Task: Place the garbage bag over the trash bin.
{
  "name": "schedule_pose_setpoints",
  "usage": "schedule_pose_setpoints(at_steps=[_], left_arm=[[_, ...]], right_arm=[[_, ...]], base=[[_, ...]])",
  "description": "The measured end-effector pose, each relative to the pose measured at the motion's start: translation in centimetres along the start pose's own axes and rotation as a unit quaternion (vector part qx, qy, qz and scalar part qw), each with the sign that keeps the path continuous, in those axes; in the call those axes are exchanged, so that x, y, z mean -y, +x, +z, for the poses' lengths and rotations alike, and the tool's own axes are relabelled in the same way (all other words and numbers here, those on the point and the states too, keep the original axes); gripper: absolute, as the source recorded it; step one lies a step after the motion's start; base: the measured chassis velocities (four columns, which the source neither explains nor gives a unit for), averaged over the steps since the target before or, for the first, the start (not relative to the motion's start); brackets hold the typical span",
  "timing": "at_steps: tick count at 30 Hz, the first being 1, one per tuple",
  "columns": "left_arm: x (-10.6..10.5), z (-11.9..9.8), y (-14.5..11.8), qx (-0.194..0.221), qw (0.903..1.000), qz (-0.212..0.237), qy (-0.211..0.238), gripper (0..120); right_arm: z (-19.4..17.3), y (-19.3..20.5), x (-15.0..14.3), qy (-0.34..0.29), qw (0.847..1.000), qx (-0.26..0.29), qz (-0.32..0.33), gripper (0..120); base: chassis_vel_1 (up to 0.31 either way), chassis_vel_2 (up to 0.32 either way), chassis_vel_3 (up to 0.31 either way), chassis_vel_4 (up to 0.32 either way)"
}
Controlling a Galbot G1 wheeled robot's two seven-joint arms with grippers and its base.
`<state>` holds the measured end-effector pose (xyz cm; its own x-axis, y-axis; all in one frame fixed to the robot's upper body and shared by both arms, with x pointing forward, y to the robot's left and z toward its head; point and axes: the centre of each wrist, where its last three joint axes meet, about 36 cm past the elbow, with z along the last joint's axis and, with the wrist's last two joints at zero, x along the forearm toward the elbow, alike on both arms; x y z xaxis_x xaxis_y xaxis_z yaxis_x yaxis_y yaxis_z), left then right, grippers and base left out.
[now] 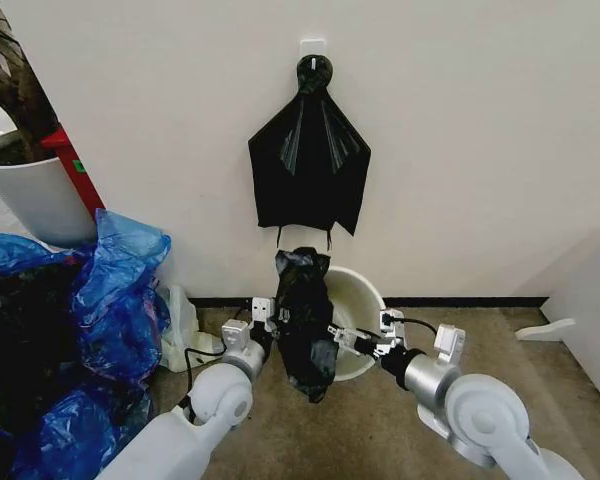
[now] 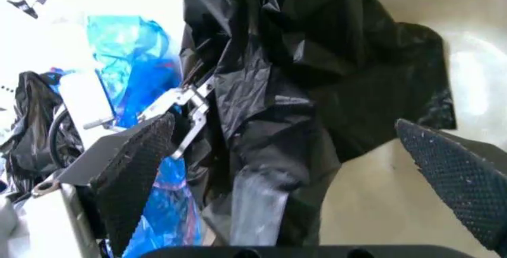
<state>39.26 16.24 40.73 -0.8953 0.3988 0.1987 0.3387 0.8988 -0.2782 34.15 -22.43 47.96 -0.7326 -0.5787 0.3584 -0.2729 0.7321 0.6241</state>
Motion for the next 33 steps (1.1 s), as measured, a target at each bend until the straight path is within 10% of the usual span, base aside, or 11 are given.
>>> schedule_pose_setpoints(at_steps=[15, 33], left_arm=[[0.3, -1.0, 2.3, 0.033, 0.9983, 0.044, 0.016, 4], [-0.6, -1.5, 3.8, 0.046, 0.9976, 0.049, 0.013, 4]], right_arm=[[1.1, -0.8, -0.9, 0.004, 1.000, -0.010, -0.019, 93], [2.5, -1.5, -2.5, -0.009, 1.000, 0.001, -0.023, 26]], base=[[0.000, 0.000, 0.000, 0.000], [0.000, 0.000, 0.000, 0.000]])
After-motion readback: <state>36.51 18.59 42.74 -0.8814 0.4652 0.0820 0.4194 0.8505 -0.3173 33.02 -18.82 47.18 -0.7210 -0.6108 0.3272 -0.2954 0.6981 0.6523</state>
